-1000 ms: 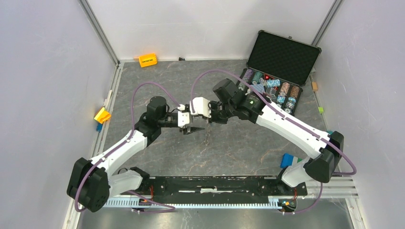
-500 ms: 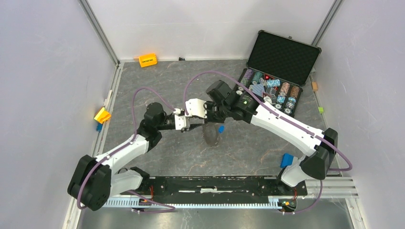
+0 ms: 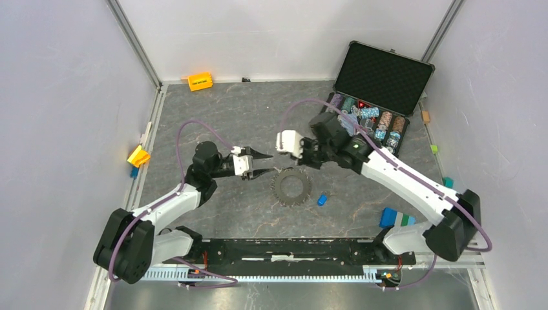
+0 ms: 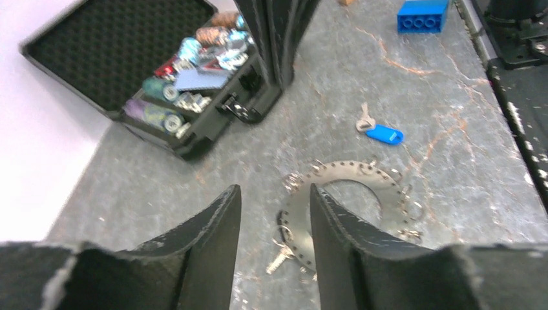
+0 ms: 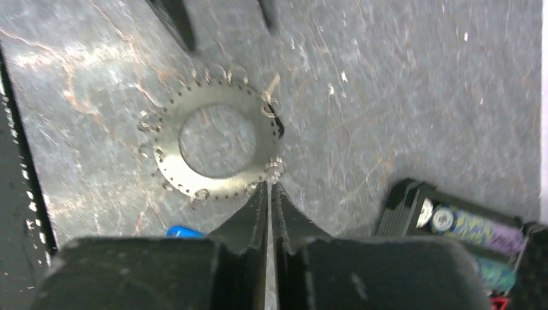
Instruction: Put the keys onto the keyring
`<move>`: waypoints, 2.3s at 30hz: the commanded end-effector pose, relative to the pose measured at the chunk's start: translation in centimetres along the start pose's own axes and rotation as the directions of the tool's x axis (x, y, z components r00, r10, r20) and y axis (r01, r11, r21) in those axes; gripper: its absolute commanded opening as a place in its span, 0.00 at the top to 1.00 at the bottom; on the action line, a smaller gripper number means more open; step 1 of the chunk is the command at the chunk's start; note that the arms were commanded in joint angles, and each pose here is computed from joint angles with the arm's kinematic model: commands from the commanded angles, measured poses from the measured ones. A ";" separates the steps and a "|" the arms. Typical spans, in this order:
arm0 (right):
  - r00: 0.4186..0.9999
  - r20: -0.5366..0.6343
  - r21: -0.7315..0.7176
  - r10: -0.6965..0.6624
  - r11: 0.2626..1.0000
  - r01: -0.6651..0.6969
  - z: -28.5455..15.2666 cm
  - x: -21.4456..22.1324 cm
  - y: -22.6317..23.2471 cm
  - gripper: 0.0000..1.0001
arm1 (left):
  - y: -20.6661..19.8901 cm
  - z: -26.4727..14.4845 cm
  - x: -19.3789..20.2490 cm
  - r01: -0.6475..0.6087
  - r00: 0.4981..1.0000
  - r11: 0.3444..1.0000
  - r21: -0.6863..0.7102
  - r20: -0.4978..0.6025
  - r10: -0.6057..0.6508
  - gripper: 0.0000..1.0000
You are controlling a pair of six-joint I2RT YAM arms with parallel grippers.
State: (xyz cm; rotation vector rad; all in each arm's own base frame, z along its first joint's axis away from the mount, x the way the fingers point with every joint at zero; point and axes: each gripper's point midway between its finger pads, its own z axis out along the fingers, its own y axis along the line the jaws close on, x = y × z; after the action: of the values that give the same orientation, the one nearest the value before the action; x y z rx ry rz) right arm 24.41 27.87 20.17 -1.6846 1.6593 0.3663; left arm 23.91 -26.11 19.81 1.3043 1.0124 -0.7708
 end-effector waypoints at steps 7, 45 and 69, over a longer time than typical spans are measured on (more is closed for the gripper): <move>0.978 0.108 -0.017 0.179 0.984 -0.178 1.1 7.1 0.8 0.51 | -1.0 -1.4 3.7 0.026 0.980 0.999 0.023 -0.199 -0.021 0.36; 0.945 0.120 0.051 0.305 0.948 -0.313 1.5 10.4 -2.4 0.44 | 0.4 5.4 16.7 0.427 0.344 0.717 -0.551 -0.634 -0.693 0.36; 0.943 0.109 0.010 0.315 0.948 -0.318 1.9 11.3 -1.6 0.43 | -0.1 4.1 18.0 0.357 0.289 0.751 -0.555 -0.699 -0.654 0.58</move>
State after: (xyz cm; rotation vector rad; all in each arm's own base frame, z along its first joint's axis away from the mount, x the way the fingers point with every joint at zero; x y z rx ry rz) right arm 27.76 20.32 11.46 -1.3482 1.8798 0.5614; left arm 32.09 -30.07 2.13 1.0218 2.4333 -0.3701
